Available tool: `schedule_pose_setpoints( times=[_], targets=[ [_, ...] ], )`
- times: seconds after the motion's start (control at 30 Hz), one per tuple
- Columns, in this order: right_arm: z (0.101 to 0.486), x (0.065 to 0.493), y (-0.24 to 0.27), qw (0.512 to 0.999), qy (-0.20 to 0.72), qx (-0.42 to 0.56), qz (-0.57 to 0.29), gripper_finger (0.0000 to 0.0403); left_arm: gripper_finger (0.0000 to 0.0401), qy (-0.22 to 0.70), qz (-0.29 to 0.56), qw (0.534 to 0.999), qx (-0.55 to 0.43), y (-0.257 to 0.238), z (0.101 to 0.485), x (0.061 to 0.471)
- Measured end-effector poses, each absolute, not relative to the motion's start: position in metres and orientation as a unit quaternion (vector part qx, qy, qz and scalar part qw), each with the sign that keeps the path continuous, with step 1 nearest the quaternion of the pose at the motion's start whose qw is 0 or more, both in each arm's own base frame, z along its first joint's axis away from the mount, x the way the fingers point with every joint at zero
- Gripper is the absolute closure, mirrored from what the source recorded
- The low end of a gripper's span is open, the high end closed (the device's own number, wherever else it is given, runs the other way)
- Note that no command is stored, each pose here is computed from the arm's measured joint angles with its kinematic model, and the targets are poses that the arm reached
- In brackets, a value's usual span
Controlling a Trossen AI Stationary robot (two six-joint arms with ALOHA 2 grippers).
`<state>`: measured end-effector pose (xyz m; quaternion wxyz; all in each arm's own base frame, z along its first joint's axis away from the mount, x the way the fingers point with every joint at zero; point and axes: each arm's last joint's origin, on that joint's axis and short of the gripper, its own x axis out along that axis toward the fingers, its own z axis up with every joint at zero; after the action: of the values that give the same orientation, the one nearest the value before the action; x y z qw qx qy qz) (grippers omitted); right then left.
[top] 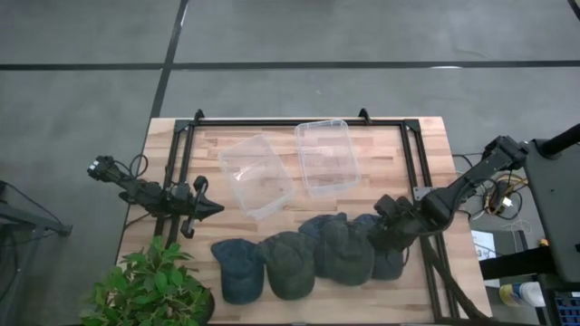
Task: Pick & Place hat
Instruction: Put the left dark green cap into the right transparent bin
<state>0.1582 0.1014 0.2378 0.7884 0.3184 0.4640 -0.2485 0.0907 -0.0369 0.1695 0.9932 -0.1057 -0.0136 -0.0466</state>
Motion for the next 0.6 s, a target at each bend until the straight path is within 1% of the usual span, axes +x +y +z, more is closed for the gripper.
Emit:
schedule_pose_setpoints(
  times=[0.2, 0.37, 0.6],
  targets=[
    [0.224, 0.156, 0.094, 0.785, 0.478, 0.296, -0.260, 0.0151, 0.0401, -0.014, -0.047, 0.993, -0.106, -0.037, 0.169, 0.091],
    [0.228, 0.161, 0.097, 0.802, 0.475, 0.292, -0.215, 0.0157, 0.0401, -0.014, -0.047, 0.993, -0.106, -0.037, 0.169, 0.091],
    [0.227, 0.164, 0.100, 0.798, 0.489, 0.299, -0.185, 0.0166, 0.0401, -0.014, -0.047, 0.993, -0.106, -0.037, 0.170, 0.091]
  ],
)
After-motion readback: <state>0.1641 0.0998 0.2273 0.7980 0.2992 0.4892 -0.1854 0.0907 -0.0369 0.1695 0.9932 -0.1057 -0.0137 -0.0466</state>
